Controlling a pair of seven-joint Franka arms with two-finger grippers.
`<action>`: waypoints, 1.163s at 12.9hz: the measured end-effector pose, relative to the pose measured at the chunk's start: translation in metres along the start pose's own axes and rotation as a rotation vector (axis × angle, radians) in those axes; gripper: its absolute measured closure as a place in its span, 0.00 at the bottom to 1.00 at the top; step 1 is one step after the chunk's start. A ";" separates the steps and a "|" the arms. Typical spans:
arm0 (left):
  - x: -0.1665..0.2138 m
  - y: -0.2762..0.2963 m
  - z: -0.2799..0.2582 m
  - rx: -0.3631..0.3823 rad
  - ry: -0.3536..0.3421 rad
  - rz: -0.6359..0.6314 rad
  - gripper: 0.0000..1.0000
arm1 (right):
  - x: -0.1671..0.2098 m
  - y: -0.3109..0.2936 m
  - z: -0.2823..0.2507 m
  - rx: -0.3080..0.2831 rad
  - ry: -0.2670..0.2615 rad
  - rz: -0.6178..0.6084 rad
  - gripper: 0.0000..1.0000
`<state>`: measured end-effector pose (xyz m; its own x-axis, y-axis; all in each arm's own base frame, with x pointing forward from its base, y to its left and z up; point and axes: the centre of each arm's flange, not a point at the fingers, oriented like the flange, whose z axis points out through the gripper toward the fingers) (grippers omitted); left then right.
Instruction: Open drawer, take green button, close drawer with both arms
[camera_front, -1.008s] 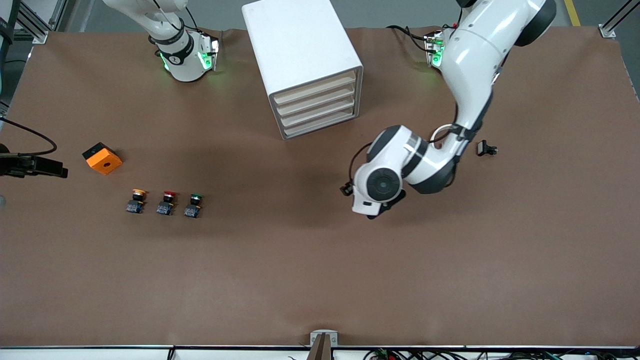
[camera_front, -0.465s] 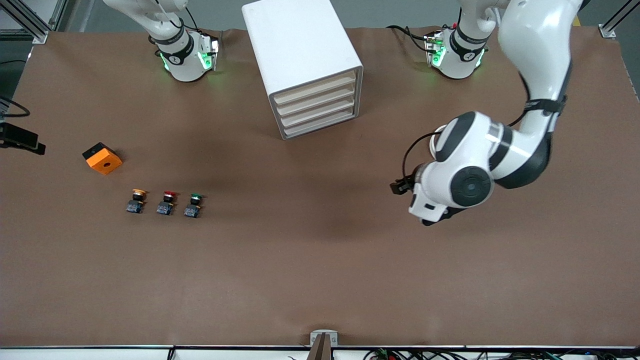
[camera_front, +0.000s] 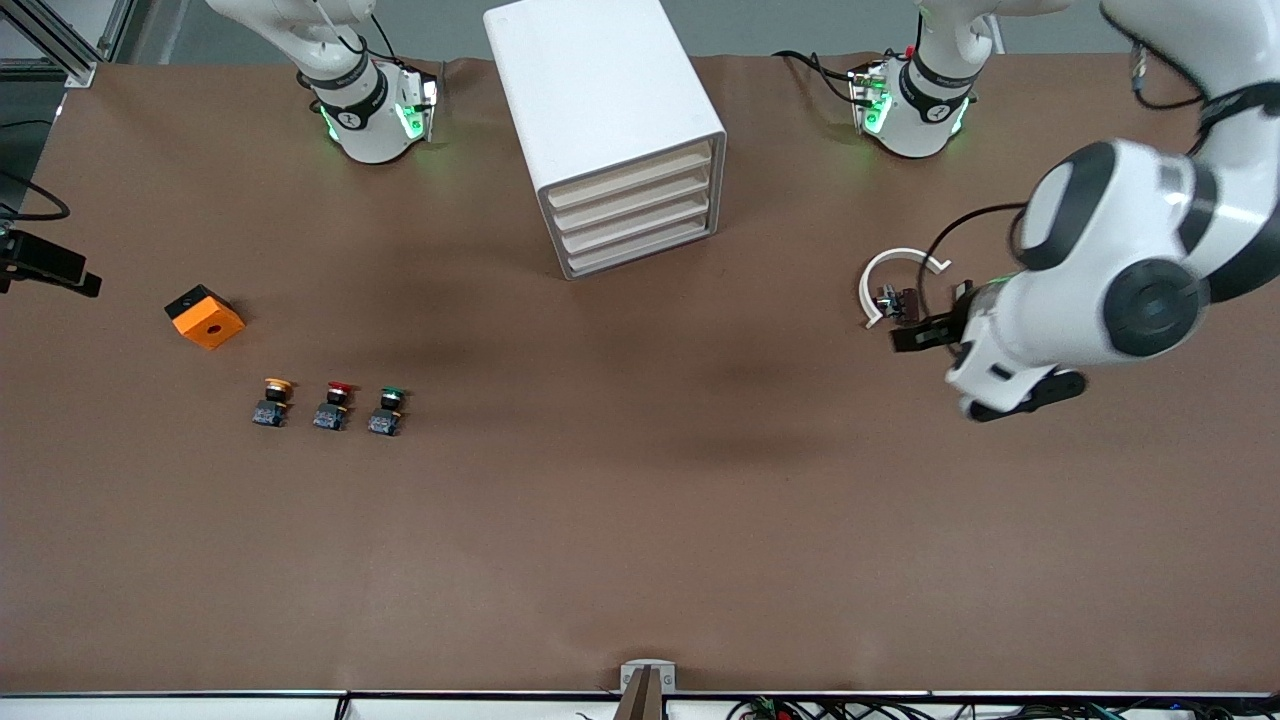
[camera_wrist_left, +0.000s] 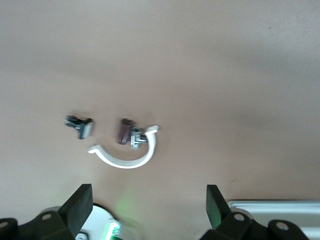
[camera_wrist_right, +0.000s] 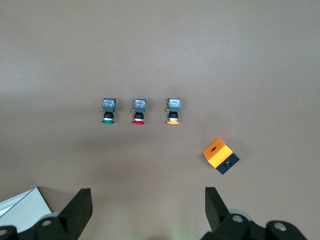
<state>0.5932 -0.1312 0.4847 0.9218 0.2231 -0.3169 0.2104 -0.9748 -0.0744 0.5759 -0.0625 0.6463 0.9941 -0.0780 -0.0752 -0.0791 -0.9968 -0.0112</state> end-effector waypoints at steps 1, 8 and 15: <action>-0.010 -0.024 -0.010 -0.002 0.013 0.024 0.00 | -0.006 0.000 -0.004 0.001 0.005 0.011 0.00; -0.077 -0.145 -0.047 -0.053 0.129 0.113 0.00 | -0.023 -0.010 -0.002 0.014 0.014 0.061 0.00; -0.099 -0.157 -0.085 -0.066 0.246 0.177 0.00 | -0.025 -0.006 0.001 0.014 0.022 0.074 0.00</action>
<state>0.4968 -0.0004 0.6076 0.9955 0.0505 -0.0804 0.0527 -0.9983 0.0252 0.5518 -0.0550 0.6471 0.9869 -0.1520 -0.0548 -0.1533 -0.9880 -0.0201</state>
